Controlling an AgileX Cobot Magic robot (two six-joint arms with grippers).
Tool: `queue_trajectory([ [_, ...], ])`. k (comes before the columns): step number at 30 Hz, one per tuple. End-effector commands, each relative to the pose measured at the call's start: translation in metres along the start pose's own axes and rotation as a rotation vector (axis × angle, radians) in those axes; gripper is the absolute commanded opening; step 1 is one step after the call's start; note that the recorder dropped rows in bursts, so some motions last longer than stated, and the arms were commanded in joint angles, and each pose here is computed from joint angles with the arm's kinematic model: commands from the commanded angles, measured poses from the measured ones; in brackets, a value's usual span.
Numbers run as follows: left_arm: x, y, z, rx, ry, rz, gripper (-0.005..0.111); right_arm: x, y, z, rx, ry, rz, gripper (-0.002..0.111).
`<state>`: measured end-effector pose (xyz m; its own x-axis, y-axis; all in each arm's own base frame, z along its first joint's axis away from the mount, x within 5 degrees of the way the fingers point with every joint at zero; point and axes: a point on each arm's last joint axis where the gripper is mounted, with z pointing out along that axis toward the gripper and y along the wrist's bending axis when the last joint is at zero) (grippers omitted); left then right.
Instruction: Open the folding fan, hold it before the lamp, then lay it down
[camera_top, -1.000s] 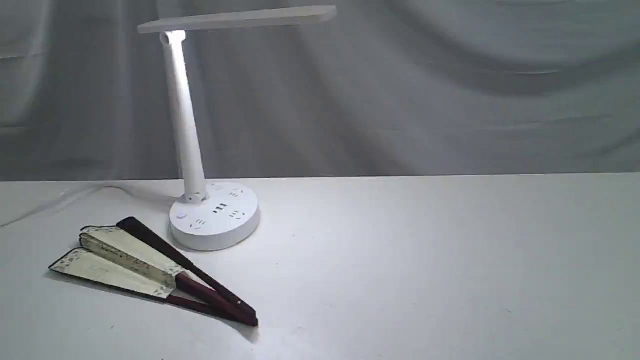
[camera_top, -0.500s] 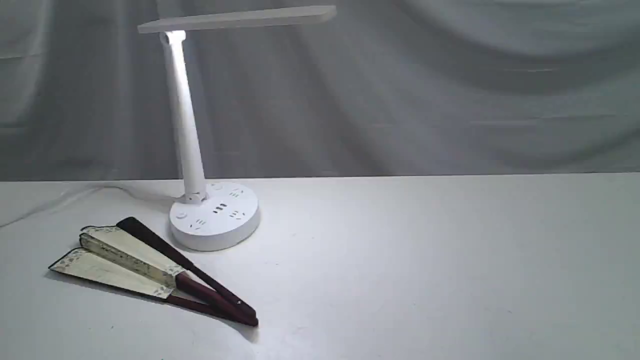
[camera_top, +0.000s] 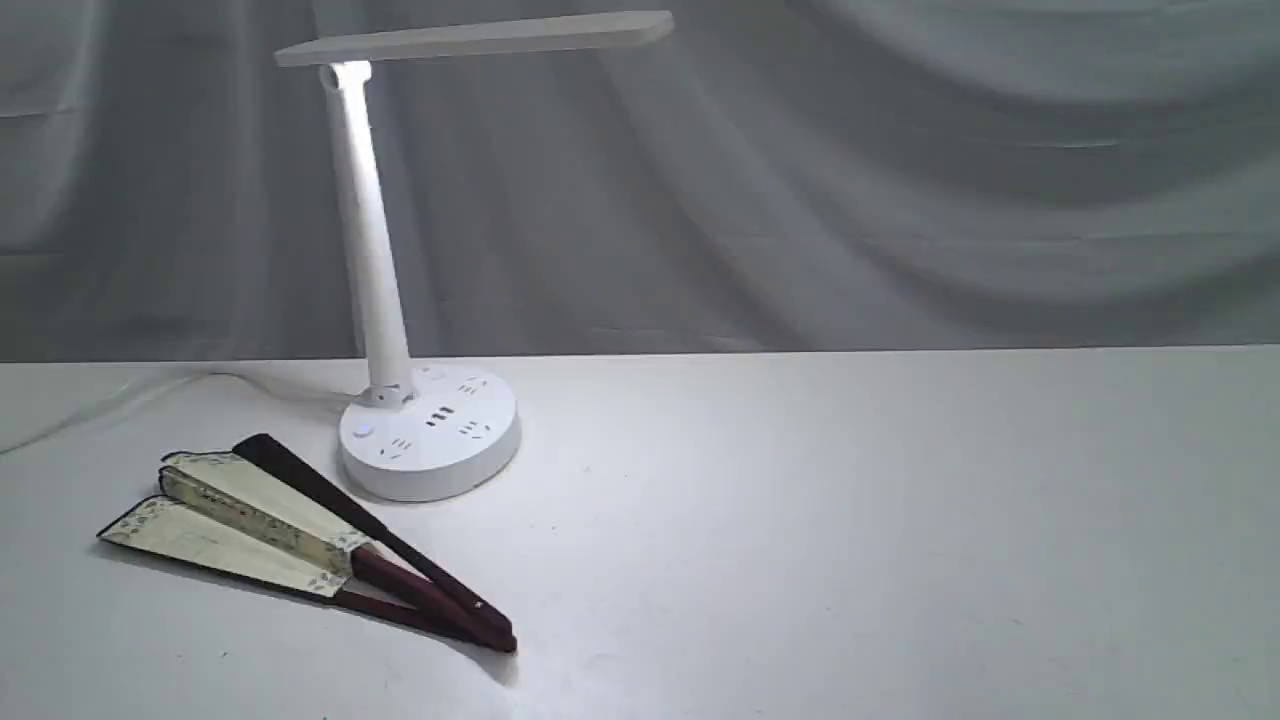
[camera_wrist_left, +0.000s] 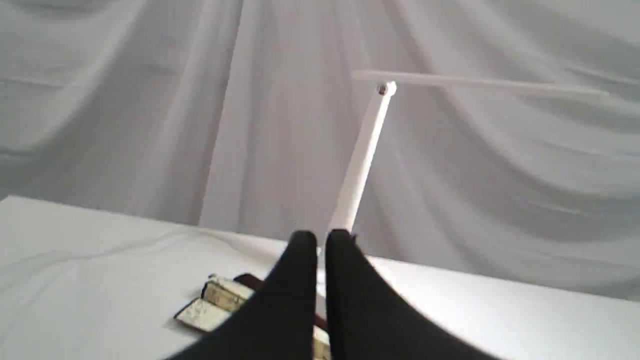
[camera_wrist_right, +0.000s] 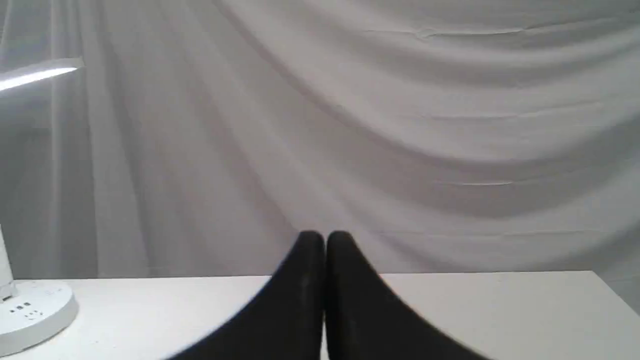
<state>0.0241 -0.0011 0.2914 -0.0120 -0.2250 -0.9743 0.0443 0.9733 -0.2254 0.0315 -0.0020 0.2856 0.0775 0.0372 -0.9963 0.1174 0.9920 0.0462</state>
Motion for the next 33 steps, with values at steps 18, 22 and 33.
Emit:
queue_trajectory([
  [18,-0.022,-0.004,-0.003,-0.069,0.243,0.011,0.003,-0.046,0.003,0.061,-0.011,0.181,0.121,0.0],
  [22,-0.02,-0.004,0.02,-0.086,0.331,0.007,0.003,-0.043,0.002,0.074,-0.001,0.198,0.121,0.0],
  [33,-0.014,-0.008,0.081,-0.07,0.435,-0.095,0.003,-0.003,-0.001,0.126,0.026,0.475,0.168,0.0],
])
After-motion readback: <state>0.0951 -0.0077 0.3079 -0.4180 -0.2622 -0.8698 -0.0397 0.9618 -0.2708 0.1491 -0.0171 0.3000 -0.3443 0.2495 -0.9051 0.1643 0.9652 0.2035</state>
